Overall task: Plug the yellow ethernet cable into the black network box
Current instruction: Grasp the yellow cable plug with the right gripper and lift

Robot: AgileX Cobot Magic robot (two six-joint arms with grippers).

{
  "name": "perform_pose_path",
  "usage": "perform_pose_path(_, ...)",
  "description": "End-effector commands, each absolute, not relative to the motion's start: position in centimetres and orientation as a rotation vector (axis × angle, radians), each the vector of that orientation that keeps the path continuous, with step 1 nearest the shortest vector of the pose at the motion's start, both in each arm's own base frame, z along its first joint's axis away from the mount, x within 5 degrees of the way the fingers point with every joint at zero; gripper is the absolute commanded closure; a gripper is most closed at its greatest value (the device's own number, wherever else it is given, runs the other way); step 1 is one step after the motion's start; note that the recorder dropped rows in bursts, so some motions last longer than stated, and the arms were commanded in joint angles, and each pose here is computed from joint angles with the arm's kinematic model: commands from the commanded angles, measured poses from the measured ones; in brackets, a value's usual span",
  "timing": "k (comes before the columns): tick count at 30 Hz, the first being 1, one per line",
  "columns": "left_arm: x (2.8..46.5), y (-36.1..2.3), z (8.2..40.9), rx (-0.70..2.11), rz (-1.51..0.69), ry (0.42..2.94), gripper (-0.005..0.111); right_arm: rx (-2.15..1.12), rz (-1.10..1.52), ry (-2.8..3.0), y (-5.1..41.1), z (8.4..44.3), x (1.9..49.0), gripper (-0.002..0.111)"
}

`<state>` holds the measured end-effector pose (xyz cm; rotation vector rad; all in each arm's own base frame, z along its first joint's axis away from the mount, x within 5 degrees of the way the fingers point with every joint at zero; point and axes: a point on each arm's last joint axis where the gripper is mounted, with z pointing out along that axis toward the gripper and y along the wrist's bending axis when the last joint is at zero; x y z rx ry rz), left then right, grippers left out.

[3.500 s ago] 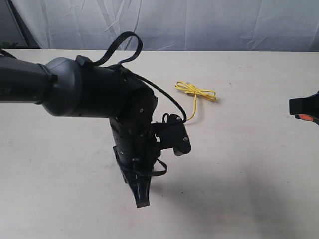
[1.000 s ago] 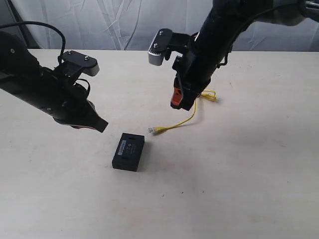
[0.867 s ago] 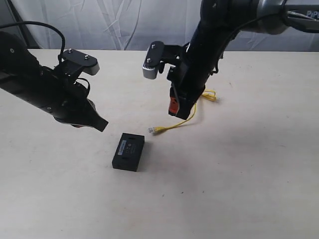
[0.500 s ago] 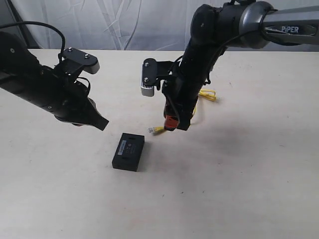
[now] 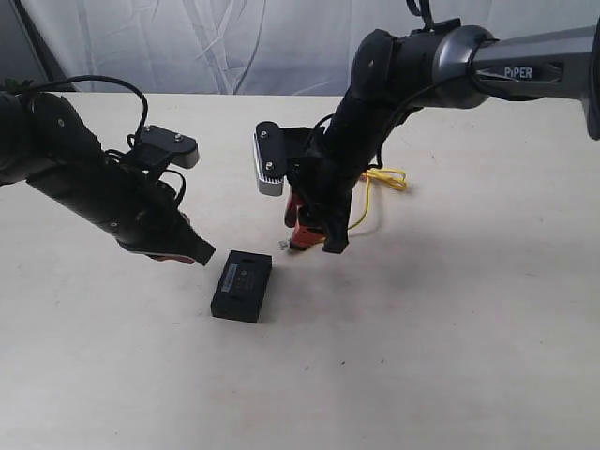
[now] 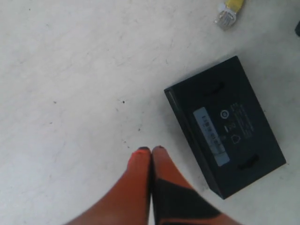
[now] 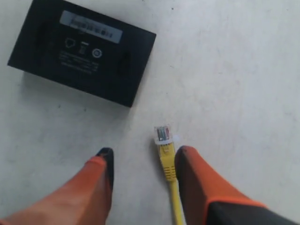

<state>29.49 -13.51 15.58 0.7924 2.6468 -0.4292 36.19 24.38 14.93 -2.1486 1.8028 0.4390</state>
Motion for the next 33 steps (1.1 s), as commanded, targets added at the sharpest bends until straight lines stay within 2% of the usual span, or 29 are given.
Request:
perform_pose_path(1, 29.5, -13.5, 15.5, 0.788, -0.439, 2.642, 0.107, -2.164, 0.408, 1.791, 24.5, 14.1, 36.5, 0.065)
perform_pose_path(23, 29.5, -13.5, 15.5, 0.788, -0.444, 2.642, 0.107, -2.195, 0.4, 1.796, 24.6, 10.9, 37.0, 0.065)
perform_pose_path(26, 29.5, -13.5, 15.5, 0.792, -0.443, 2.64, 0.107, -2.192, 0.396, 1.795, 24.6, 10.9, 37.0, 0.075)
perform_pose_path(32, 29.5, -13.6, 15.5, 0.8, -0.447, 2.636, 0.107, -2.206, 0.354, 1.784, 24.4, 10.8, 37.2, 0.108)
perform_pose_path(33, 29.5, -13.6, 15.5, 0.798, -0.451, 2.635, 0.107, -2.199, 0.341, 1.804, 24.3, 10.9, 37.2, 0.109)
